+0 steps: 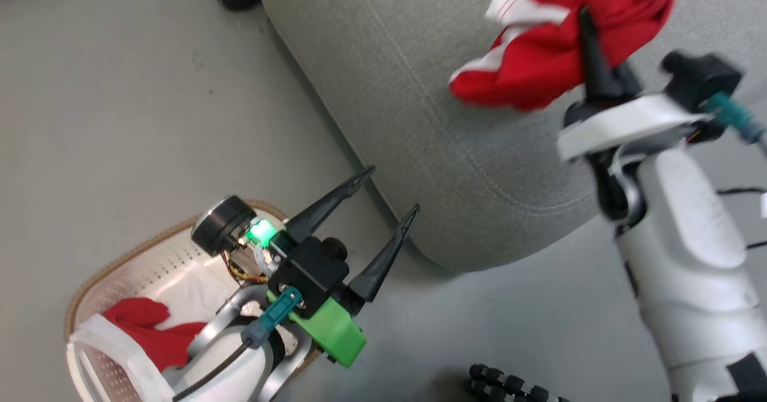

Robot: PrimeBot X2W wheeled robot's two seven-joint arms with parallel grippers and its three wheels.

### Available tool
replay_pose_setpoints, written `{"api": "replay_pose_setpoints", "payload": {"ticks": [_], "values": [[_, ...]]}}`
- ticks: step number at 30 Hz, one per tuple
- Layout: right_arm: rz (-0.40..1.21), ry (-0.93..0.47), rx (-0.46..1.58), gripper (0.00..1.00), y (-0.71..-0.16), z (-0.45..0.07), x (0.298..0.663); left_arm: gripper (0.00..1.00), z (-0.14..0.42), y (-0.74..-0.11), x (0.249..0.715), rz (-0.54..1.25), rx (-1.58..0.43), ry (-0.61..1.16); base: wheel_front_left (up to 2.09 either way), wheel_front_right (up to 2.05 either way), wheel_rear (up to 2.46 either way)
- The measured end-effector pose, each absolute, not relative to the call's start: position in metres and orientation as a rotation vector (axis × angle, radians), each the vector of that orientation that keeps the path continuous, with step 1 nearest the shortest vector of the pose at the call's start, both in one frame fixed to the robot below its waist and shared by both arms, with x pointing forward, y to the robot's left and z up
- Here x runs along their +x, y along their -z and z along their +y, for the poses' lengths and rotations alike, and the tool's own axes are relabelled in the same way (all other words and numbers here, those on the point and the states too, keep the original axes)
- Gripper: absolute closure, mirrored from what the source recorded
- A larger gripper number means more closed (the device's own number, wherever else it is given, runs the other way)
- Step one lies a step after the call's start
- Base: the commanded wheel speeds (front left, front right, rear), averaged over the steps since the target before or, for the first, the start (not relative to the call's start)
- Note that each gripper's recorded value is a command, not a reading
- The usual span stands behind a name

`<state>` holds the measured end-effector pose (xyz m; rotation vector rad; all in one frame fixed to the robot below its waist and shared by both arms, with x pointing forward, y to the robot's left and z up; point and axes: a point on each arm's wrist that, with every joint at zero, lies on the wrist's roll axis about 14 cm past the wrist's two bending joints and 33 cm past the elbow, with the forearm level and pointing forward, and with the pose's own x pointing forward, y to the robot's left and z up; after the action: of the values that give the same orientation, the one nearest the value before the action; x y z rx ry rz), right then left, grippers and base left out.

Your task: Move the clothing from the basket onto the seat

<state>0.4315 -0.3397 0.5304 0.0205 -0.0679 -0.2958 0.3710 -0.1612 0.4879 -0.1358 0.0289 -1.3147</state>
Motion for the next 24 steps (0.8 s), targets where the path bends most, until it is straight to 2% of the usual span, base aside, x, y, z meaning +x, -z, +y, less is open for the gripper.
{"api": "replay_pose_setpoints", "payload": {"ticks": [9, 15, 16, 17, 18, 19, 24], "values": [[-0.077, 0.354, -0.093, 1.00, -0.537, -0.391, 0.492, 0.00, -0.157, -0.454, 0.404, 0.049, -0.186, 1.291, 0.00, 0.00, 0.00], [0.055, 0.404, -0.059, 1.00, -0.475, -0.405, 0.508, 0.00, -0.145, -0.428, 0.423, 0.077, -0.194, 1.246, 0.00, 0.00, 0.00], [0.078, 0.421, -0.051, 0.86, -0.465, -0.409, 0.507, 0.00, -0.143, -0.424, 0.425, 0.084, -0.193, 1.239, 0.00, 0.00, 0.00], [0.101, 0.435, -0.046, 0.16, -0.454, -0.411, 0.506, 0.00, -0.141, -0.419, 0.427, 0.092, -0.193, 1.230, 0.00, 0.00, 0.00], [0.115, 0.442, -0.041, 0.16, -0.445, -0.411, 0.507, 0.00, -0.138, -0.414, 0.429, 0.102, -0.192, 1.222, 0.00, 0.00, 0.00], [0.128, 0.446, -0.039, 0.00, -0.438, -0.411, 0.508, 0.00, -0.136, -0.411, 0.430, 0.106, -0.193, 1.215, 0.00, 0.00, 0.00], [0.187, 0.447, -0.021, 0.00, -0.404, -0.400, 0.507, 0.00, -0.126, -0.391, 0.434, 0.151, -0.190, 1.183, 0.00, 0.00, 0.00]]}}
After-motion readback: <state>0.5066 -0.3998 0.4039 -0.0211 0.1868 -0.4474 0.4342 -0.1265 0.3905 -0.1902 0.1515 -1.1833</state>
